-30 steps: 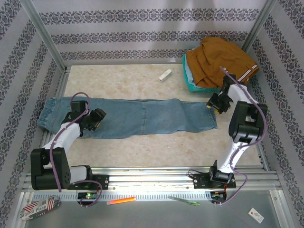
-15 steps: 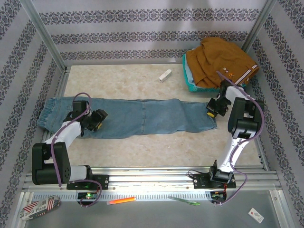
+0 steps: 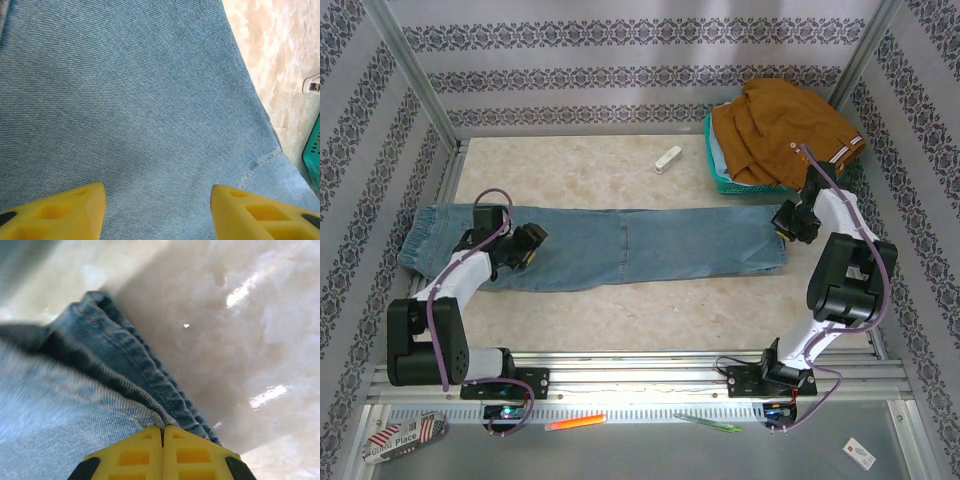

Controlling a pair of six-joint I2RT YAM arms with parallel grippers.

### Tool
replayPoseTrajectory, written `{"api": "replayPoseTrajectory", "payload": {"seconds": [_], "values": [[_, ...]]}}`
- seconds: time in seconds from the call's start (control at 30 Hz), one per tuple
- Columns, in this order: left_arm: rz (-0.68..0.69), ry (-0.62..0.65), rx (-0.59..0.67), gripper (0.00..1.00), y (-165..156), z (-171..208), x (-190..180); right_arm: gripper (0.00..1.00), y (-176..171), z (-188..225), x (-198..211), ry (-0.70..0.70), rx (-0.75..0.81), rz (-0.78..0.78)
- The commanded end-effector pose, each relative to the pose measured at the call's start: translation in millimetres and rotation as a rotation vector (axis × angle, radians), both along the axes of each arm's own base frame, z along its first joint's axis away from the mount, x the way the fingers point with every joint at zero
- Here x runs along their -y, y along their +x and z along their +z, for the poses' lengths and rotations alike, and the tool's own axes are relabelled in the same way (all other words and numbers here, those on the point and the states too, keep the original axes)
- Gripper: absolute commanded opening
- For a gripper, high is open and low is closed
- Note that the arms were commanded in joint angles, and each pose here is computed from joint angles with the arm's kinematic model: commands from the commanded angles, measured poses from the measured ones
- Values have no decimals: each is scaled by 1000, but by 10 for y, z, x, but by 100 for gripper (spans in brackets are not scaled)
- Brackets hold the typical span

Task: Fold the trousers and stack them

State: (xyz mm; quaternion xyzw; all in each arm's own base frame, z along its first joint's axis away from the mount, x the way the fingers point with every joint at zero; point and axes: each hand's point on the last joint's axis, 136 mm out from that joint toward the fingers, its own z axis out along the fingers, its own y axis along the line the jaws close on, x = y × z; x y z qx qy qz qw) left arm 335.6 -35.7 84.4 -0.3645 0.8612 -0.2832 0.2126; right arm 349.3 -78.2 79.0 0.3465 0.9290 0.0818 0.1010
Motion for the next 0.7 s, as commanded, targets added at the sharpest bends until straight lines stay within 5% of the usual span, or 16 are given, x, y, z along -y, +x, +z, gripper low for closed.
{"api": "replayPoseTrajectory", "payload": {"seconds": [0.0, 0.23, 0.37, 0.5, 0.67], "values": [[-11, -12, 46, 57, 222, 118, 95, 33, -72, -229, 115, -21, -78, -30], [-102, 23, 81, 59, 503, 340, 430, 40, -34, 50, -101, -21, 2, -4], [-199, 44, 83, 59, 542, 307, 881, 39, 33, 177, -1017, 27, 77, 180], [-256, 34, 44, 59, 514, 70, 1220, 35, 51, -58, -1850, 127, 27, 334], [-220, 63, 6, 60, 521, -224, 1096, 35, 74, -479, -1967, 152, -81, 365]]}}
